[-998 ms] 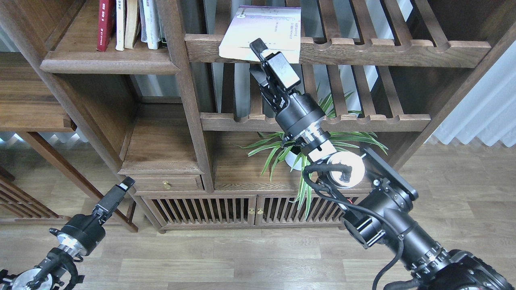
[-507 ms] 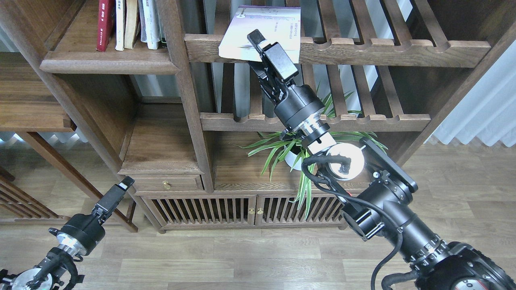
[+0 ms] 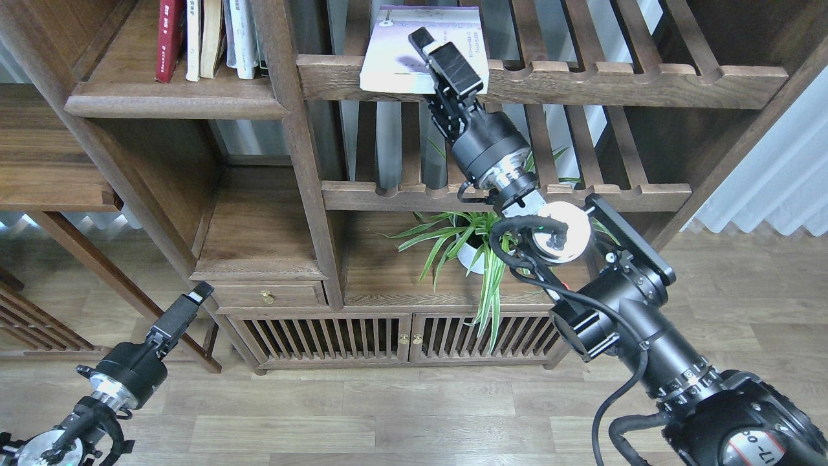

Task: Organize books on shelf

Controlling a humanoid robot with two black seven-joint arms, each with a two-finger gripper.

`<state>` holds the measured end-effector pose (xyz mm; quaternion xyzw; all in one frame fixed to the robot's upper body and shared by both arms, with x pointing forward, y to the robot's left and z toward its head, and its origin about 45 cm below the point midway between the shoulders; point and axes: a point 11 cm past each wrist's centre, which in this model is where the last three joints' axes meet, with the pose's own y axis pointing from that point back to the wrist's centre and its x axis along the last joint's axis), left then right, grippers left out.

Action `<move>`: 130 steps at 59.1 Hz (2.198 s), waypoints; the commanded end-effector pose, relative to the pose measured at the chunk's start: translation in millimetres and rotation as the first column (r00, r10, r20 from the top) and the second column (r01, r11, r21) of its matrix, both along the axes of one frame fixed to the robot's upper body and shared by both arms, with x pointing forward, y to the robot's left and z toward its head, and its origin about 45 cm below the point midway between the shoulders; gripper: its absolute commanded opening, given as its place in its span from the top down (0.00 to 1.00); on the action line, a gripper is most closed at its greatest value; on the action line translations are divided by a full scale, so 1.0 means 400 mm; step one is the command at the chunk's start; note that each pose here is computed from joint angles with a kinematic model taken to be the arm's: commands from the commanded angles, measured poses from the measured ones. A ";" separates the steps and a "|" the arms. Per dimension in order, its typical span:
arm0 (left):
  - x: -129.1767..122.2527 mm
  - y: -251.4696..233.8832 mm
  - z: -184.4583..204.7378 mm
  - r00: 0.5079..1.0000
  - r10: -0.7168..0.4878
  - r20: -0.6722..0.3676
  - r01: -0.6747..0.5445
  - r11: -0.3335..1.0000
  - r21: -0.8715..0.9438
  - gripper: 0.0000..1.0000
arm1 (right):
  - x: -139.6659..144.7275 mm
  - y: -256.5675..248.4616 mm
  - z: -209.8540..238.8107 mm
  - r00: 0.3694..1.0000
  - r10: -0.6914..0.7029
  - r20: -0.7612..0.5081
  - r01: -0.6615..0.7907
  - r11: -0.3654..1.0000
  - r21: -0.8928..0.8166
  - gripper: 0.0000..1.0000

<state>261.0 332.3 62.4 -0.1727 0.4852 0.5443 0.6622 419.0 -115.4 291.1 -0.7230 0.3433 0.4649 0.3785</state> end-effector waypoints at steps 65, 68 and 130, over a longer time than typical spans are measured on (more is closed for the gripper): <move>0.037 -0.050 0.035 0.993 0.108 0.039 -0.094 0.960 -0.263 0.00 | -0.362 -0.020 -0.089 0.993 0.090 0.081 -0.112 0.939 0.325 0.87; 0.039 -0.059 0.034 0.994 0.102 0.038 -0.088 0.959 -0.269 0.00 | -0.378 -0.027 -0.104 0.994 0.084 0.075 -0.104 0.936 0.338 0.87; 0.214 -0.175 0.368 0.954 -0.115 0.276 0.239 0.848 -0.473 0.02 | -0.467 0.034 -0.346 0.938 0.327 -0.116 -0.303 0.935 0.182 0.83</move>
